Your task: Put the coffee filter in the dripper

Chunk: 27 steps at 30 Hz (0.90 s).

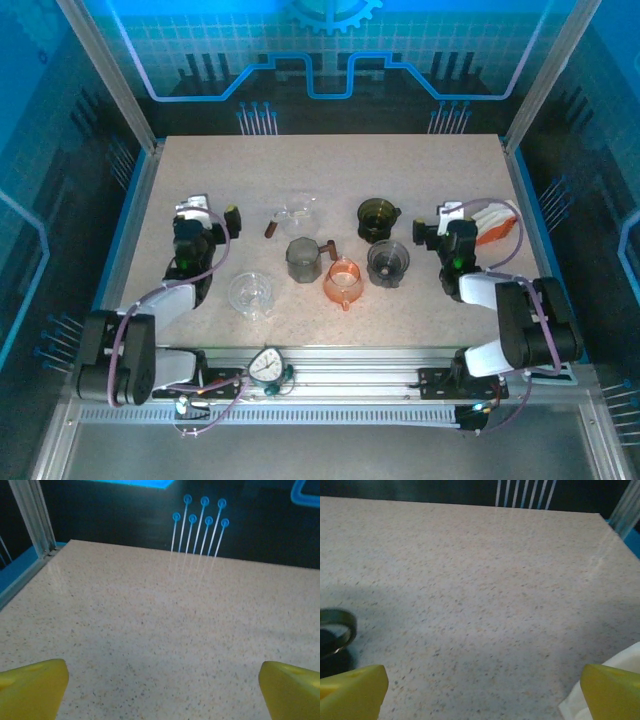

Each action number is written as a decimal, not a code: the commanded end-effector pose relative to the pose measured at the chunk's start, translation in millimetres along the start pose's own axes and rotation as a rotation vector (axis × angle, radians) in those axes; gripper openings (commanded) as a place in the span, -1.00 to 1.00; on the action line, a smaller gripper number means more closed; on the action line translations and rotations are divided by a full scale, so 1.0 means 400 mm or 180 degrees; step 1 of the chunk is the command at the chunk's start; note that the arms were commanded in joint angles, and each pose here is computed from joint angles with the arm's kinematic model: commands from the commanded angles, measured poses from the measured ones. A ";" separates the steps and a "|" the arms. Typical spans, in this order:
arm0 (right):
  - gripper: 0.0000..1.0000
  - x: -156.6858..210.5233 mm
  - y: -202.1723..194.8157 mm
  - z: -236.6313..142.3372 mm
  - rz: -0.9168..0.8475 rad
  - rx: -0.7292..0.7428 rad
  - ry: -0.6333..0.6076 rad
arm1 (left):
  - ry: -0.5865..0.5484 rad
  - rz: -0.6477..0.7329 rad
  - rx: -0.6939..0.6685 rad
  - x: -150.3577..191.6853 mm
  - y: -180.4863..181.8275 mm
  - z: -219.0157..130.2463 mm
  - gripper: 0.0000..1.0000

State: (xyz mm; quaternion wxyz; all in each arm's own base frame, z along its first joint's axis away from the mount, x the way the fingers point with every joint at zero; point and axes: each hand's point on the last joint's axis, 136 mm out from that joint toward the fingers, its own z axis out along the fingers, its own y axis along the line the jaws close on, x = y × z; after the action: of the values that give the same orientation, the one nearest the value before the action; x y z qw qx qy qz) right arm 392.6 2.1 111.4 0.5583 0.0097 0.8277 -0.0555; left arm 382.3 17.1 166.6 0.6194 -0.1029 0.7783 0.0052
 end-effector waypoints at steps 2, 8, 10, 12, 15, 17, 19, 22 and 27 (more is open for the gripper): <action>1.00 -0.083 -0.080 -0.033 0.0209 0.0591 -0.0082 | -0.0415 -0.0761 -0.0461 -0.137 0.064 -0.025 0.98; 0.99 -0.175 -0.120 -0.104 0.1076 0.0776 -0.0551 | -0.0278 -0.2204 -0.1176 -0.119 0.159 -0.100 0.98; 0.99 -0.150 -0.139 -0.131 0.1845 0.0775 -0.0465 | -0.0215 -0.2241 -0.1049 -0.129 0.143 -0.103 0.98; 0.99 -0.177 -0.091 -0.127 0.1908 0.0184 -0.0422 | -0.0153 -0.2261 -0.0793 -0.138 0.109 -0.097 0.98; 0.99 -0.203 -0.030 -0.118 0.1783 -0.0233 -0.0323 | -0.0120 -0.2363 -0.0285 -0.155 0.047 -0.094 0.98; 0.99 -0.201 -0.014 -0.119 0.1768 -0.0271 -0.0284 | -0.0044 -0.2544 -0.0073 -0.156 0.018 -0.102 0.98; 0.99 -0.196 0.015 -0.121 0.1795 -0.0455 -0.0192 | 0.0096 -0.2640 0.0212 -0.161 -0.023 -0.111 0.98; 0.99 -0.180 0.074 -0.124 0.1487 -0.0658 0.0236 | 0.0537 -0.2603 0.0492 -0.145 -0.083 -0.128 0.98; 1.00 -0.169 0.161 -0.155 0.0261 -0.0206 0.0447 | 0.1397 -0.2312 0.0546 -0.060 -0.143 -0.177 0.87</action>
State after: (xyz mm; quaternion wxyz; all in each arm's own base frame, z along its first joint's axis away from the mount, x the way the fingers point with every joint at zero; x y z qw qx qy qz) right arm 380.5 62.2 203.2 0.5334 0.1052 0.8336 0.0980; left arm 348.3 -15.3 230.2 0.4897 -0.3498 0.7484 -0.2788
